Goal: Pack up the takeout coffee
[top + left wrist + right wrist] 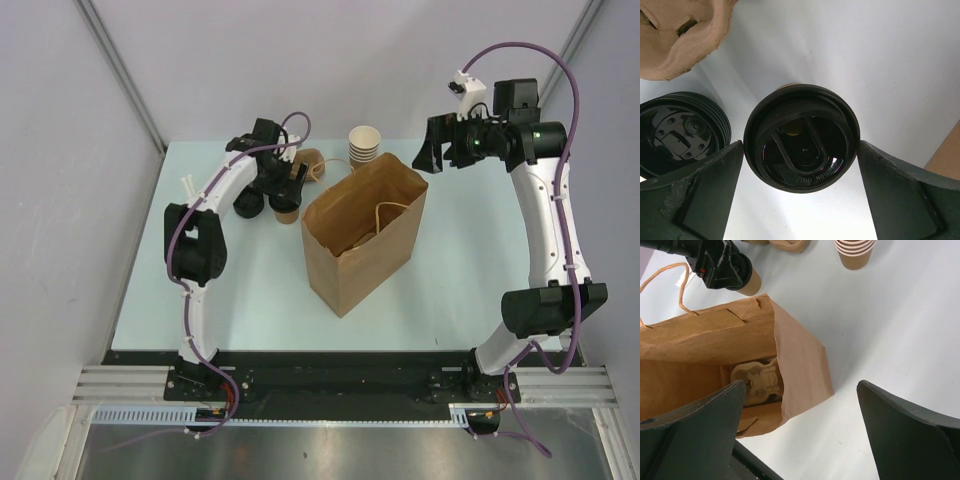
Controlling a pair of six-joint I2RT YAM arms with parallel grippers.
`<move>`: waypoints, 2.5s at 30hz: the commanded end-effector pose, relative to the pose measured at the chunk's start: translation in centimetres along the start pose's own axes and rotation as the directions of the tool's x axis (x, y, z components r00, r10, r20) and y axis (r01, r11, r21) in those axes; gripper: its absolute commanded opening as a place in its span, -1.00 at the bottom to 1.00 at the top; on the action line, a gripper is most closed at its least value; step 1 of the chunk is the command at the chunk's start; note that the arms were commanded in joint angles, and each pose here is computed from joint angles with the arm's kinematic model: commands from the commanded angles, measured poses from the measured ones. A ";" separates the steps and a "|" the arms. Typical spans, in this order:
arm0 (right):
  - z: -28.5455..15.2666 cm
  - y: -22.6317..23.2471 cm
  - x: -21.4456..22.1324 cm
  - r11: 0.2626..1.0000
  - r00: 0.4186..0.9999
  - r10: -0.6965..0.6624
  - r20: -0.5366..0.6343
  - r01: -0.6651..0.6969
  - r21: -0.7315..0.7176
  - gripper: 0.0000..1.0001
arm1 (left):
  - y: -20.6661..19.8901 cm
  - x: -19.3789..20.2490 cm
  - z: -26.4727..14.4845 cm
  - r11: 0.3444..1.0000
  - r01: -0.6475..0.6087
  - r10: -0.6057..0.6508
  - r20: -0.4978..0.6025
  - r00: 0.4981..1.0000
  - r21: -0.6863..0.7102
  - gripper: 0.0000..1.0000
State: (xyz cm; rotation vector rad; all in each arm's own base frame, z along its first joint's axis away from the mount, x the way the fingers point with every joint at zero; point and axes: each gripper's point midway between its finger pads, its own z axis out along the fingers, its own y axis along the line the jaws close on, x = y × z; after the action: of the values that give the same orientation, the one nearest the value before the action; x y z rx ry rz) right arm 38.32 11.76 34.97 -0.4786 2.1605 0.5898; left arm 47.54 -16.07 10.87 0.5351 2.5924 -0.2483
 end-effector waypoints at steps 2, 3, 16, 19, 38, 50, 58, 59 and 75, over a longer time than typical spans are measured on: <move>-0.9 0.9 -3.1 0.995 0.991 -0.089 0.103 0.093 -0.034 0.99 | 0.5 -0.4 0.4 1.000 0.001 -0.002 0.009 1.000 0.001 0.96; -0.9 0.9 -3.1 0.995 0.990 -0.093 0.105 0.097 -0.038 0.99 | 0.5 -0.4 0.4 1.000 0.003 -0.003 0.009 1.000 0.001 0.93; -0.1 3.3 -6.5 0.933 0.930 -0.258 0.262 0.311 -0.184 0.99 | 1.4 -0.9 -0.2 0.999 0.007 -0.008 0.033 0.999 0.037 0.50; 0.7 4.5 -6.8 0.886 0.894 -0.344 0.287 0.410 -0.218 0.99 | 1.0 -0.9 -0.6 0.998 -0.013 0.010 0.037 0.999 0.063 0.32; 8.4 9.2 -3.0 0.362 0.456 -0.826 0.332 0.880 -0.307 0.97 | -1.0 -1.7 -3.9 0.982 -0.108 0.093 0.105 0.990 0.153 -0.16; 10.6 10.9 0.5 0.246 0.404 -0.849 0.341 0.873 -0.422 0.68 | -1.2 -1.2 -3.9 0.981 -0.106 0.089 0.105 0.990 0.163 -0.24; 9.9 11.3 2.3 0.218 0.411 -0.848 0.335 0.846 -0.486 0.45 | -1.3 -1.5 -5.0 0.982 -0.104 0.085 0.126 0.988 0.156 -0.26; 9.7 11.4 2.7 0.213 0.412 -0.848 0.333 0.841 -0.498 0.40 | -1.3 -1.7 -5.2 0.982 -0.106 0.086 0.132 0.988 0.155 -0.26; 7.6 10.4 3.2 0.373 0.534 -0.822 0.196 0.766 -0.524 -1.00 | -0.6 -4.2 -11.8 0.981 -0.128 0.083 0.281 0.956 0.147 -0.28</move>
State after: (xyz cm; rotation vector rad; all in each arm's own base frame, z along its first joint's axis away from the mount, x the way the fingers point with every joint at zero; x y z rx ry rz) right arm 39.09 26.10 29.69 -1.8594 1.2971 0.5170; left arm 46.11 -14.69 17.33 0.6237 2.4353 -0.4442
